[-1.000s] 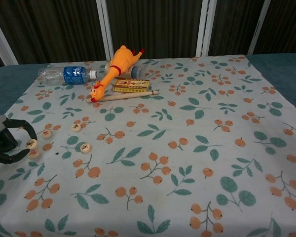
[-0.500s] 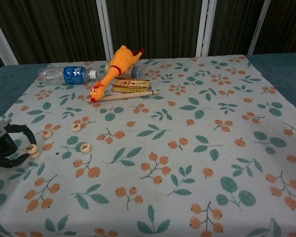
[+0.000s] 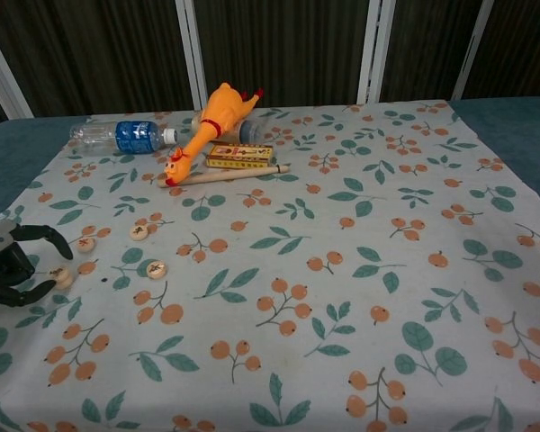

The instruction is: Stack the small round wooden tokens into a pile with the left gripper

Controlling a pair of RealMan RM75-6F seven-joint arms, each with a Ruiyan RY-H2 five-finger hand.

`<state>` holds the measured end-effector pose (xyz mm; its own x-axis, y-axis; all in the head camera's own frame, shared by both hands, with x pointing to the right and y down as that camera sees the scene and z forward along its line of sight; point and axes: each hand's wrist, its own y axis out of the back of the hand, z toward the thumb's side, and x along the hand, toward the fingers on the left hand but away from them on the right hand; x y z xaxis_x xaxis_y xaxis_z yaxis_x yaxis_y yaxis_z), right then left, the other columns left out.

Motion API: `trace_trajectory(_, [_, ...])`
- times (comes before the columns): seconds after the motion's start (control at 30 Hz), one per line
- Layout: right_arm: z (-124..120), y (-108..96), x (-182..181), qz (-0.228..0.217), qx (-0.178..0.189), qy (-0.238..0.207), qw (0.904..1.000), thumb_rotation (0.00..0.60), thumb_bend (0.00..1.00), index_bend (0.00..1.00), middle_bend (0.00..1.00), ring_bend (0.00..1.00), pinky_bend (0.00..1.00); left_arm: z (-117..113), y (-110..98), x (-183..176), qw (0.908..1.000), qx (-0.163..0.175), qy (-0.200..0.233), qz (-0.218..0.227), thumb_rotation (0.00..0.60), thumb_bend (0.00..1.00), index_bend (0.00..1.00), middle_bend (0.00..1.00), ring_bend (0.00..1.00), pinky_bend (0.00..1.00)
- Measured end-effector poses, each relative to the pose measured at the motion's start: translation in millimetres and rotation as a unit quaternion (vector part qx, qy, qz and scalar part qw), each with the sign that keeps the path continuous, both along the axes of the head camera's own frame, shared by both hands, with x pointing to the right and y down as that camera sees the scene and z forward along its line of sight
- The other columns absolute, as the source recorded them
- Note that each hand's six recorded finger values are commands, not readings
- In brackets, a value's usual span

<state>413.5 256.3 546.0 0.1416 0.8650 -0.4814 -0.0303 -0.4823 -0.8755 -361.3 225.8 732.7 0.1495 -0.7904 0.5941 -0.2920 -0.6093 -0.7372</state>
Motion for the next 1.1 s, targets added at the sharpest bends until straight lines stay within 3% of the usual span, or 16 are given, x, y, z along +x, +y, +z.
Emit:
trace_trajectory(0.23, [-0.3,1.1,-0.7,-0.004,-0.002,-0.002,1.0,0.6,0.13,0.0,0.0,0.0,0.0,-9.9,-7.2,31.1,0.9989,0.028,0.038,0.009,0.6,0.4,0.37,1.0,1.0,1.0])
trace_trajectory(0.43, [-0.7,0.7,0.0,-0.003,-0.002,-0.003,1.0,0.6,0.13,0.0,0.0,0.0,0.0,-3.3,-7.9,71.0,0.9979,0.013,0.054,0.034,0.6,0.4,0.37,1.0,1.0,1.0])
trace_trajectory(0.67, [-0.9,0.5,0.9,-0.003,-0.004,-0.003,1.0,0.6,0.13,0.0,0.0,0.0,0.0,9.2,-4.3,99.1,0.9977,-0.001,0.039,0.055,0.6,0.4,0.37,1.0,1.0,1.0])
trace_trajectory(1.1, [-1.9,0.4,1.8,-0.001,-0.004,-0.002,1.0,0.6,0.13,0.0,0.0,0.0,0.0,24.6,-8.8,99.1,0.9986,-0.006,0.025,0.046,0.6,0.4,0.37,1.0,1.0,1.0])
